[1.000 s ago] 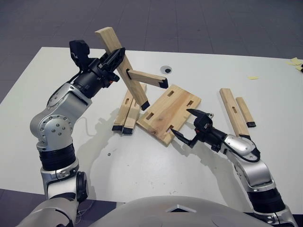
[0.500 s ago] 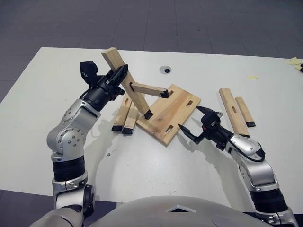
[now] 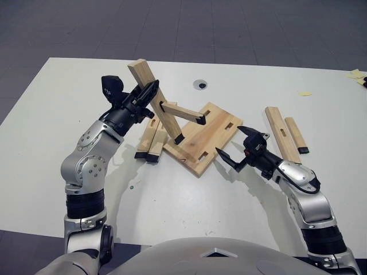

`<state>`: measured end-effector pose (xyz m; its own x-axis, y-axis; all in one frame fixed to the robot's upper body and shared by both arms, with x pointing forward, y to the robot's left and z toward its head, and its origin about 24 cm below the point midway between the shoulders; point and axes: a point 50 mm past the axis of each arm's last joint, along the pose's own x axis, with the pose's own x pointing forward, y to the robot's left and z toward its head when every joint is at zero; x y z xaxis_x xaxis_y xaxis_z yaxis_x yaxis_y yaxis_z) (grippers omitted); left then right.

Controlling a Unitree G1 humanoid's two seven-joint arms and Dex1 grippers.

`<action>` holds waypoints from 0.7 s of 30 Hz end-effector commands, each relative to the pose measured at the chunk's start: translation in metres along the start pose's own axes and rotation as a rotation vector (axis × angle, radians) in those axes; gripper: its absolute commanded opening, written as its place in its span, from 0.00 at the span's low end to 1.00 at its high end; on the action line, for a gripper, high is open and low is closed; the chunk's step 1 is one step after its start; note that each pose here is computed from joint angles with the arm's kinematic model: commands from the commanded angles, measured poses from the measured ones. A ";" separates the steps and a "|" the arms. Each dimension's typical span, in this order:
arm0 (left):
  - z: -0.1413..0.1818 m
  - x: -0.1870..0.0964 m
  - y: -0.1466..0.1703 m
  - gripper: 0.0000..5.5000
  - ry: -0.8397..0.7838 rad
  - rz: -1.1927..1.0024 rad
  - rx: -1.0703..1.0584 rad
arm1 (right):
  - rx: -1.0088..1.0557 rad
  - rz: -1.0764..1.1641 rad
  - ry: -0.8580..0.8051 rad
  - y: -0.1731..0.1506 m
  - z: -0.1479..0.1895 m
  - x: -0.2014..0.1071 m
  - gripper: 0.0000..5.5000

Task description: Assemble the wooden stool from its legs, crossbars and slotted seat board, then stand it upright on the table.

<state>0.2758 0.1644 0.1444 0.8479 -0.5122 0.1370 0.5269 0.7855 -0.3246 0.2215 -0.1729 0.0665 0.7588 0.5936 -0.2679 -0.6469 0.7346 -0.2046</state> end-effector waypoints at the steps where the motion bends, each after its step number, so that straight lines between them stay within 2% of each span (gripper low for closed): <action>1: -0.021 -0.006 -0.003 0.19 0.078 0.037 0.022 | -0.015 -0.010 -0.006 -0.001 0.003 0.001 0.98; 5: -0.037 -0.021 -0.008 0.19 0.123 0.044 0.013 | -0.018 -0.014 -0.009 -0.002 0.004 0.001 0.98; 11: -0.047 -0.044 -0.022 0.19 0.186 -0.013 0.111 | -0.028 -0.026 -0.009 -0.005 0.005 0.001 0.98; 21: -0.068 -0.035 -0.031 0.19 0.280 -0.023 0.163 | -0.036 -0.041 -0.016 -0.008 0.007 0.002 0.98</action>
<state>0.2284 0.1391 0.1264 0.8011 -0.5891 0.1060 0.5983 0.7935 -0.1112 0.2254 -0.1737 0.0704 0.7781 0.5745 -0.2539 -0.6258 0.7437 -0.2352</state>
